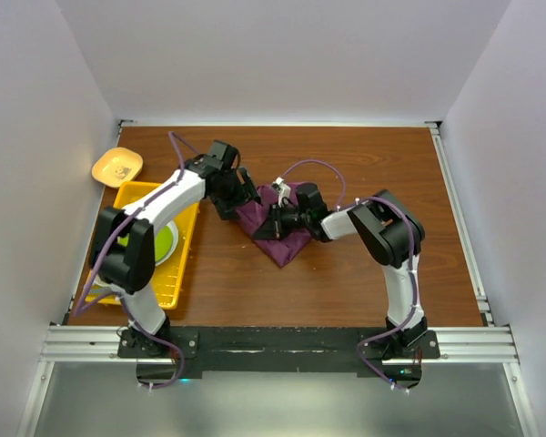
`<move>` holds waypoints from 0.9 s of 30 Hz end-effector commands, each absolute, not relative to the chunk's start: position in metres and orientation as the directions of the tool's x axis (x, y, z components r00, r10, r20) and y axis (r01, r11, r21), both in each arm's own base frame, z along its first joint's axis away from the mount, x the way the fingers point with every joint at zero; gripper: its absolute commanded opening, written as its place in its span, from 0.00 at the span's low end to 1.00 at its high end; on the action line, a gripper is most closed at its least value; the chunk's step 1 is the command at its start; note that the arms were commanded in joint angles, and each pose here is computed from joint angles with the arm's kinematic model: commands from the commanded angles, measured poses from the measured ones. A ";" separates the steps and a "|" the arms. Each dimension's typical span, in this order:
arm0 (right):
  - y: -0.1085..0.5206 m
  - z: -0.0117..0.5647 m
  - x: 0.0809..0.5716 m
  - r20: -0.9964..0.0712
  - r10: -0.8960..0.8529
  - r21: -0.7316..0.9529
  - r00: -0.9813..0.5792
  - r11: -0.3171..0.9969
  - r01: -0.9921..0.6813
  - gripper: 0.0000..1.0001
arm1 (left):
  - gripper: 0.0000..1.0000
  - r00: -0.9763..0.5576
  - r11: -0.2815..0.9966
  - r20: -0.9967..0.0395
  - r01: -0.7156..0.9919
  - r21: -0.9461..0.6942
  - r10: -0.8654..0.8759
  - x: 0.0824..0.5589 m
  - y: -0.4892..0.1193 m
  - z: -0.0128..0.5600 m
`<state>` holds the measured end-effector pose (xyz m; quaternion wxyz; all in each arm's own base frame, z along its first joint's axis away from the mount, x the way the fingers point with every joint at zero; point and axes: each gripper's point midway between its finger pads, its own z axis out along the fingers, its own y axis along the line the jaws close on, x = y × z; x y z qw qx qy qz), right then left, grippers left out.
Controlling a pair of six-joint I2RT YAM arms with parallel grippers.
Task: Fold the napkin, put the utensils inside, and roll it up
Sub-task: Roll the napkin with the utensil
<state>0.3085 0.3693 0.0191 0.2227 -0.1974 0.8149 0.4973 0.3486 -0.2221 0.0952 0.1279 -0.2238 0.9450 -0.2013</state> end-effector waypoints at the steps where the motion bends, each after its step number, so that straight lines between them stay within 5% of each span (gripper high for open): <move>1: 0.327 -0.046 0.258 -0.118 -0.115 0.867 -0.986 0.473 -0.159 0.00 | 0.79 -0.884 0.836 -0.271 -0.205 -0.509 -0.381 0.344 -0.222 0.130; 4: 0.321 -0.047 0.261 0.020 -0.061 0.905 -0.998 0.425 -0.008 0.00 | 0.78 -0.888 0.811 -0.267 -0.175 -0.558 -0.375 0.329 -0.224 0.130; 11: 0.321 -0.038 0.278 0.104 0.002 0.936 -0.995 0.338 0.098 0.00 | 0.75 -0.892 0.746 -0.253 -0.129 -0.653 -0.376 0.313 -0.233 0.123; 14: 0.319 -0.041 0.280 0.115 0.001 0.928 -0.993 0.357 0.108 0.00 | 0.61 -0.905 0.712 -0.263 -0.059 -0.700 -0.334 0.309 -0.243 0.114; 15: 0.318 -0.043 0.280 0.098 -0.010 0.926 -0.995 0.367 0.087 0.00 | 0.47 -0.894 0.691 -0.303 -0.010 -0.723 -0.330 0.317 -0.248 0.120; 20: 0.315 -0.049 0.280 0.110 -0.022 0.912 -0.994 0.401 0.092 0.00 | 0.13 -0.857 0.637 -0.389 0.096 -0.765 -0.338 0.336 -0.255 0.120; 23: 0.313 -0.053 0.278 0.110 -0.021 0.904 -0.994 0.419 0.091 0.00 | 0.01 -0.836 0.615 -0.417 0.126 -0.778 -0.357 0.347 -0.255 0.113; 27: 0.308 -0.056 0.276 0.097 -0.024 0.895 -0.995 0.440 0.077 0.00 | 0.00 -0.818 0.605 -0.438 0.145 -0.783 -0.372 0.360 -0.256 0.096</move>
